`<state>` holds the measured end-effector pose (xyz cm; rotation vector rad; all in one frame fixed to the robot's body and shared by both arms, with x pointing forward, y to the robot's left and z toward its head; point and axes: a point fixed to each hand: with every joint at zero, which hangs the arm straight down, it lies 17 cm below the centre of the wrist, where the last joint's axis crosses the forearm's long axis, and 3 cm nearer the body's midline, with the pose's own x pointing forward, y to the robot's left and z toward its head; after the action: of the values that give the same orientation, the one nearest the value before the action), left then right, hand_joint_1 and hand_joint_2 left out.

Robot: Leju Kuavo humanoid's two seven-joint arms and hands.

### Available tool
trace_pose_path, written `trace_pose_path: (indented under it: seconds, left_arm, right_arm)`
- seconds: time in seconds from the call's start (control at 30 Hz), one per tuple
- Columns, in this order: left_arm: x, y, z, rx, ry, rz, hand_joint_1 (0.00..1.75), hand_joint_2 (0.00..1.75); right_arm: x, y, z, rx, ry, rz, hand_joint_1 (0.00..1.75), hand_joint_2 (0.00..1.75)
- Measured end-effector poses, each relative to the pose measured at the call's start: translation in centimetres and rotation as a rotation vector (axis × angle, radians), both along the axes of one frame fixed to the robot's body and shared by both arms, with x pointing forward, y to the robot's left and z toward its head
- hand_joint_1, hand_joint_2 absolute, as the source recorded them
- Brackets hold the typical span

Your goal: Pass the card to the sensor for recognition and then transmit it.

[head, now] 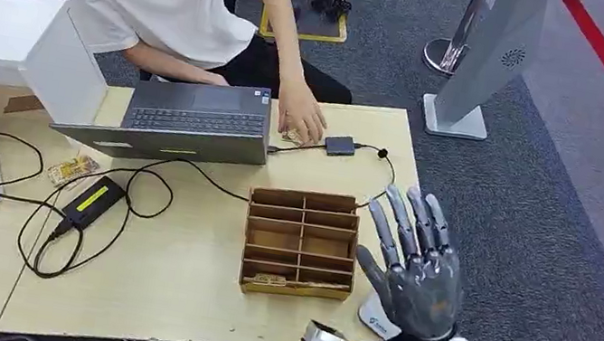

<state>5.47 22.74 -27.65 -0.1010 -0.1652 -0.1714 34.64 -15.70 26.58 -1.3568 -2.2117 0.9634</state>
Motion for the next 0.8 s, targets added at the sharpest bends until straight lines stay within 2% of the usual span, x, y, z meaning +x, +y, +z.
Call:
trace_pose_path:
  seconds: [0.2, 0.5, 0.57, 0.8]
  left_arm:
    - [0.1, -0.1, 0.0, 0.003, 0.005, 0.035, 0.0, 1.75]
    - [0.2, -0.3, 0.0, -0.003, 0.005, 0.044, 0.0, 1.75]
    - [0.2, -0.3, 0.0, -0.007, 0.006, 0.041, 0.0, 1.75]
    - [0.3, -0.4, 0.1, -0.008, 0.004, 0.027, 0.0, 1.75]
  right_arm:
    - [-3.6, -0.7, -1.4, 0.031, 0.063, 0.018, 0.0, 1.75]
    - [-5.1, 1.1, -10.3, -0.062, 0.453, 0.149, 0.0, 1.75]
    - [-5.3, 1.8, -11.9, -0.088, 0.506, 0.172, 0.0, 1.75]
    - [-5.4, 4.1, -14.5, -0.133, 0.558, 0.228, 0.0, 1.75]
